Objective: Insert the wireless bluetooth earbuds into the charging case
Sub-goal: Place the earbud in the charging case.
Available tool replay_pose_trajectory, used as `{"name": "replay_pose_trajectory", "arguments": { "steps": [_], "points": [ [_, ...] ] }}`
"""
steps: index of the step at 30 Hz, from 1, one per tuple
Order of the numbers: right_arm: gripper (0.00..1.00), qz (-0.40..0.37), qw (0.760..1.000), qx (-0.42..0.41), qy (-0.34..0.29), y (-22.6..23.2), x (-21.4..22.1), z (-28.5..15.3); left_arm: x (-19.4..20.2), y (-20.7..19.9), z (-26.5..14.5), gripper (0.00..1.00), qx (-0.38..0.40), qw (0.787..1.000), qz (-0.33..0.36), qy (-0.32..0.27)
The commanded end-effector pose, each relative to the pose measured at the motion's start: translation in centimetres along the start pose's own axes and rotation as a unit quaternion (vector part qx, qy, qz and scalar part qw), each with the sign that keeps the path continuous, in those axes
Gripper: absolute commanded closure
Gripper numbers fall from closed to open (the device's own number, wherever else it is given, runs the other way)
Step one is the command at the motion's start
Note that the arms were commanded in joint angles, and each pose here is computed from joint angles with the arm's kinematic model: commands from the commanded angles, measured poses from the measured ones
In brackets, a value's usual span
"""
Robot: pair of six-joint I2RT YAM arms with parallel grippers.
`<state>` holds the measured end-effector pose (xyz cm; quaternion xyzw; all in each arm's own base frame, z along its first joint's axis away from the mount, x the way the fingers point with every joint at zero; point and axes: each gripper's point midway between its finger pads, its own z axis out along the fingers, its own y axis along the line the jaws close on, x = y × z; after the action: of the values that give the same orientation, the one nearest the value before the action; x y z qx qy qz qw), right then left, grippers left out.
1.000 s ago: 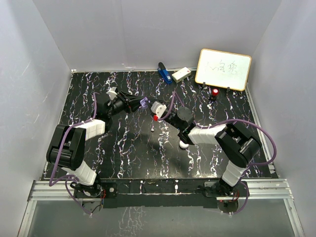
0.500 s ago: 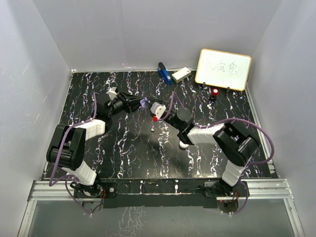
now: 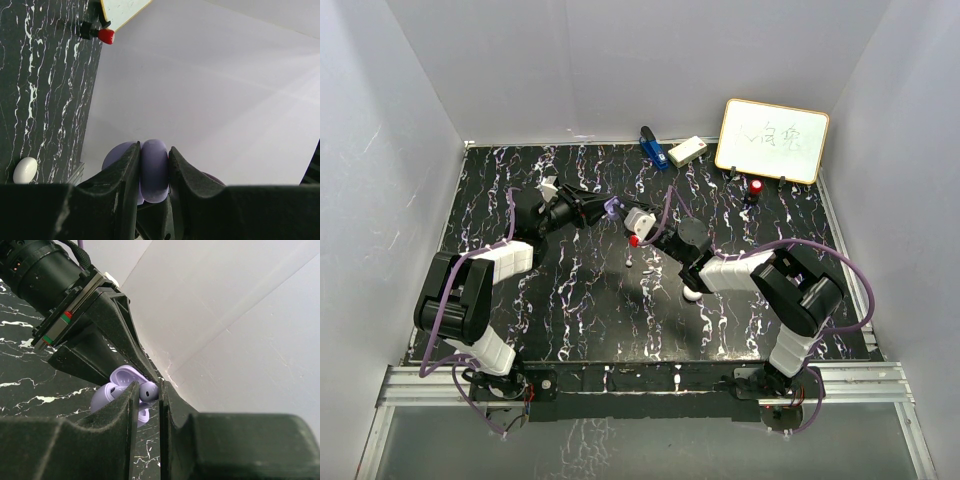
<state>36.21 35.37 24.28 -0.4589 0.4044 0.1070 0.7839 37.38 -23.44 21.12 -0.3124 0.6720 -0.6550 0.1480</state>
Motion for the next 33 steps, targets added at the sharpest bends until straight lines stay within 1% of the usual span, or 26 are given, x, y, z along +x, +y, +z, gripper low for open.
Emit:
{"name": "replay_pose_trajectory", "arguments": {
  "steps": [1,18,25,33],
  "points": [
    [1.00,-0.015,0.999,0.028,-0.038,-1.53,-2.23,0.29,1.01,-2.94,-0.32,1.00,0.032,0.999,0.012,0.014],
    [0.99,0.008,0.999,0.035,-0.035,-1.77,-2.36,-0.08,0.67,-3.15,0.01,1.00,0.035,0.999,0.011,0.011],
    [0.96,0.019,0.999,0.034,-0.033,-1.59,-2.29,-0.15,0.61,-3.35,0.07,1.00,0.037,0.999,0.012,0.010],
    [0.94,0.024,0.999,0.035,-0.032,-1.64,-2.36,-0.24,0.53,-3.36,0.14,1.00,0.037,0.999,0.012,0.008]
  ]
}}
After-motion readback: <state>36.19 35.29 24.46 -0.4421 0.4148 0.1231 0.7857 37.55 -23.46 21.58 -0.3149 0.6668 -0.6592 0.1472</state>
